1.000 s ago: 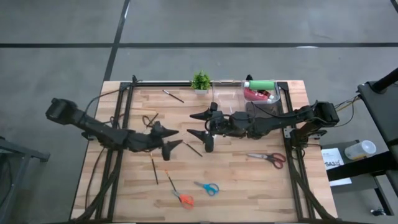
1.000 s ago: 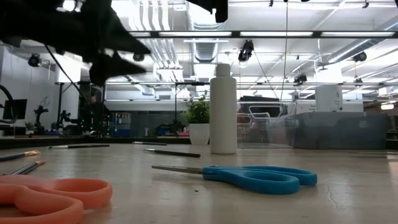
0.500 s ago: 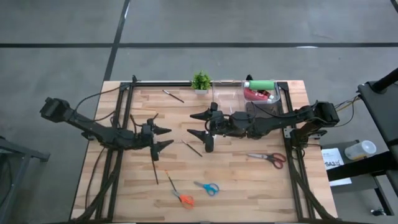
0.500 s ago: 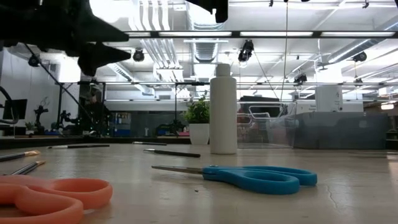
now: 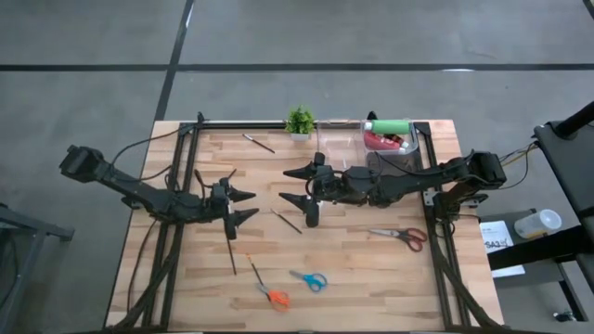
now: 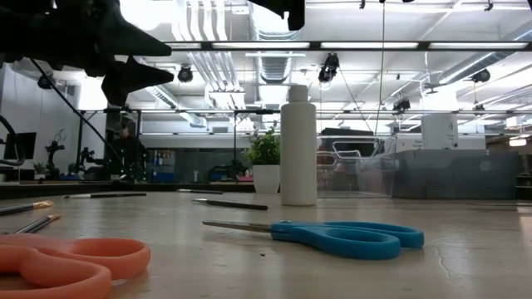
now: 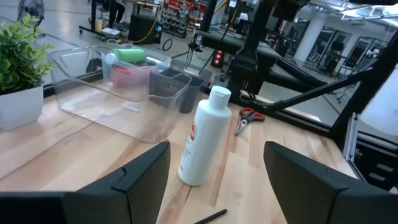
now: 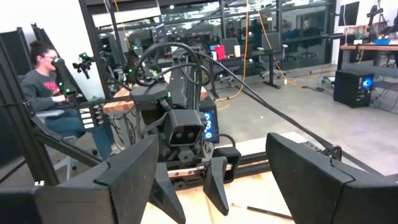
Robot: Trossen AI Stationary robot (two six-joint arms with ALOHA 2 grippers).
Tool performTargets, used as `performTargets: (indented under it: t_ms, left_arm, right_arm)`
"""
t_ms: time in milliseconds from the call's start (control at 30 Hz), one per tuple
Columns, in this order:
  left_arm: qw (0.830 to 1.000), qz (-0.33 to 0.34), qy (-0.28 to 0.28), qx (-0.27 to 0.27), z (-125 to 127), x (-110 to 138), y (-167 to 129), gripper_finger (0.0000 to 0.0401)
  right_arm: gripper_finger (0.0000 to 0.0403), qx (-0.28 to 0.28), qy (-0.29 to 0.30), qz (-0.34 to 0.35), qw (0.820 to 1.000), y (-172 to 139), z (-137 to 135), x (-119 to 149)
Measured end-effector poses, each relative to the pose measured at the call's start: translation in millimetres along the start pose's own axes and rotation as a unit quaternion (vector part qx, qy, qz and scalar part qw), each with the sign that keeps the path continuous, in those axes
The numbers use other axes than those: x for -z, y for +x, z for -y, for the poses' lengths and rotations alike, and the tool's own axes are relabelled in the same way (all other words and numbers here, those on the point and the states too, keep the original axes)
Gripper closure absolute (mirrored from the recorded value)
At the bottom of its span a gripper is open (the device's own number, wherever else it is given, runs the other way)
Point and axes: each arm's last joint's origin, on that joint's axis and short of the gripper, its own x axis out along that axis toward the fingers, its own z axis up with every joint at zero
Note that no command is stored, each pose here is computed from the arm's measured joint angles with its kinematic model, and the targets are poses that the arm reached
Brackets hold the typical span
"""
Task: Pick & Place Paint Supplies
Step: Put the white paint bottle into the right transparent bin
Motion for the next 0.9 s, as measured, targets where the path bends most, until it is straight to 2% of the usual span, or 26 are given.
performTargets:
  t_ms: [633, 900]
  left_arm:
    - [1.000, 0.000, -0.004, -0.001, 0.0, 0.2, 0.1, 0.0135]
    - [1.000, -0.025, 0.011, -0.010, -3.5, 7.8, -0.8, 0.0135]
  right_arm:
    - [0.0108, 0.000, 0.000, 0.000, 1.000, 0.1, 0.0, 0.0]
    - [0.0108, 0.000, 0.000, 0.000, 1.000, 0.1, 0.0, 0.0]
